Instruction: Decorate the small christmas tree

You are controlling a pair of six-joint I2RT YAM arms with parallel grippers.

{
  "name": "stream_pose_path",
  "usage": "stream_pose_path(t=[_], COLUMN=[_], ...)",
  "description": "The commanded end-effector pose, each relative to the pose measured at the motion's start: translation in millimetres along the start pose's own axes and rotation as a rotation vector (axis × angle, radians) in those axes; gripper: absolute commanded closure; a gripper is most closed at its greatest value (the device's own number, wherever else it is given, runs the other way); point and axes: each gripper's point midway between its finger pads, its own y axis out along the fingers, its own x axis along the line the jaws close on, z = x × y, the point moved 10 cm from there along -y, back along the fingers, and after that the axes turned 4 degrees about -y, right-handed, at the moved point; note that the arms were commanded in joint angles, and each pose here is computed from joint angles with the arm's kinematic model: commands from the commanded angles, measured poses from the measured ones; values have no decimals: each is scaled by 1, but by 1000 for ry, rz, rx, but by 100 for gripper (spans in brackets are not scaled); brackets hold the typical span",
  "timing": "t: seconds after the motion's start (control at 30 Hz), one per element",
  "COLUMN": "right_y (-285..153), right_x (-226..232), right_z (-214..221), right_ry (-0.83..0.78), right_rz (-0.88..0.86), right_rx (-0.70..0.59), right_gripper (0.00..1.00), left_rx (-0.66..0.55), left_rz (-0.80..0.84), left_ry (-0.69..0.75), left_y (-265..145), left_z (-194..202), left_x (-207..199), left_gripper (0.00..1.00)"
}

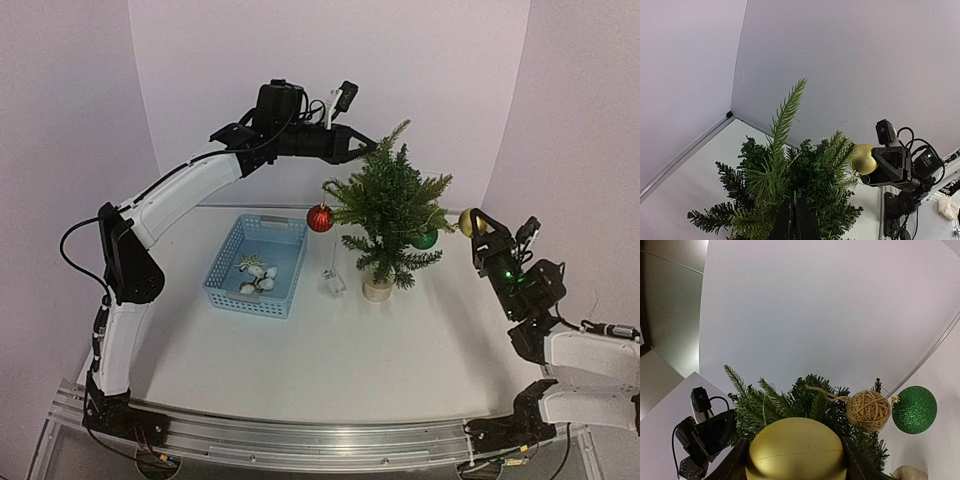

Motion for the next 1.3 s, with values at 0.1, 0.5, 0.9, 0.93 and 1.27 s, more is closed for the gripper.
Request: stream_pose_path(t=[0.1, 0.5, 0.9, 0.93, 1.27], right_y=[10, -13, 5, 7, -10], right_x=[15, 12, 11, 13, 14], right_z=[-7, -12, -4, -4, -10], right_ry=[7, 15, -17, -26, -44], right_rz=[-62, -58, -47, -55, -71], right_rx=[-15, -65, 9, 13, -27], right_gripper=[100, 100, 100, 100, 100], left_rx=[68, 65, 69, 69, 64], left_rz=[-7, -3, -5, -6, -4], left_ry=[-31, -34, -30, -29, -31], left_y=[-3, -3, -3, -4, -4], left_z=[10, 10, 10, 10, 9], left_x=[0, 2, 1, 1, 2], left_gripper=[100, 100, 100, 100, 100])
